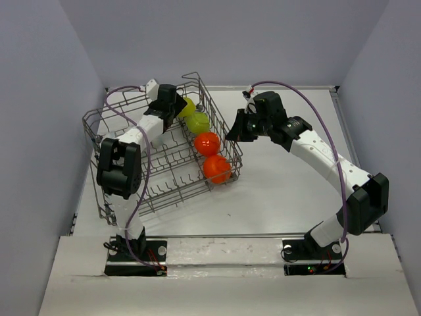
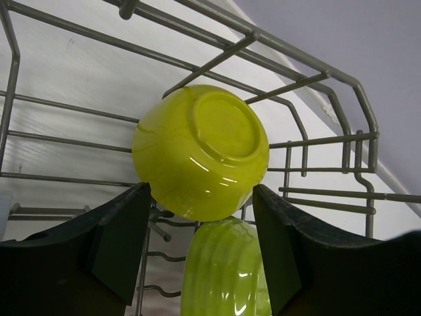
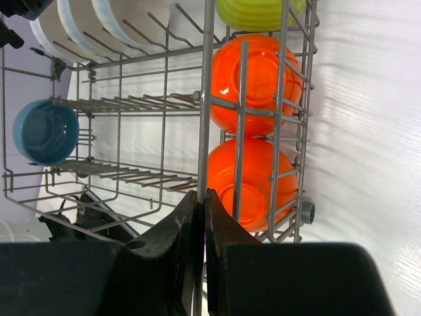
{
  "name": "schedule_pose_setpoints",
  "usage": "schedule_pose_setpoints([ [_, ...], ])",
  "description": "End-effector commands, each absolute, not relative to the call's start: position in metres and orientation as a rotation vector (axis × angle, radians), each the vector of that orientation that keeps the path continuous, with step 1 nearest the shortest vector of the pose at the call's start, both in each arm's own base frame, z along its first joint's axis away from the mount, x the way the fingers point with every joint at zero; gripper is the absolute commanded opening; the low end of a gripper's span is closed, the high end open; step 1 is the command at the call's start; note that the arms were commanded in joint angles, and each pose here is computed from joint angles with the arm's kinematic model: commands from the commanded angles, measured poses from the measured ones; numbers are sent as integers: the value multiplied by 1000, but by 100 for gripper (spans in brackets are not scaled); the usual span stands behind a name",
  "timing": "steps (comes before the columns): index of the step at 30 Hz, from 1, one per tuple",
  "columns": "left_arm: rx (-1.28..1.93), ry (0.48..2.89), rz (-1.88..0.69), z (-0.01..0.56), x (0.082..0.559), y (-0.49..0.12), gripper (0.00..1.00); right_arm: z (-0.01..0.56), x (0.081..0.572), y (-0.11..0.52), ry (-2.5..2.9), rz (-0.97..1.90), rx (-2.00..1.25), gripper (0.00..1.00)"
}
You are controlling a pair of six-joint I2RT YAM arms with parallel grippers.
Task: Load the bowls into the dish rack
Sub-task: Move the bowl to the dish rack.
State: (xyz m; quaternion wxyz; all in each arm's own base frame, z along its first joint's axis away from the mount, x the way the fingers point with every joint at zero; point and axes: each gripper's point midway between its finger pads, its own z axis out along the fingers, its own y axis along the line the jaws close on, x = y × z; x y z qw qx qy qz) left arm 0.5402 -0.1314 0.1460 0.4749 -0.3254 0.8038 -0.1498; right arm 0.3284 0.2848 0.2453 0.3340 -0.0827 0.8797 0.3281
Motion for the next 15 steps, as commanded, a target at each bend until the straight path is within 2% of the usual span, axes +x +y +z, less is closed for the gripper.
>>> schedule_pose_setpoints([
  [1,-873,1807,-431,197,543,-121,73,235,331,279,2312,806,-284,5],
  [6,-936,1801,-448,192,544,-118,80,236,331,280,2309,811,-286,5],
  [15,-980,1798,-488,185,548,-116,82,236,331,279,2309,808,-283,5],
])
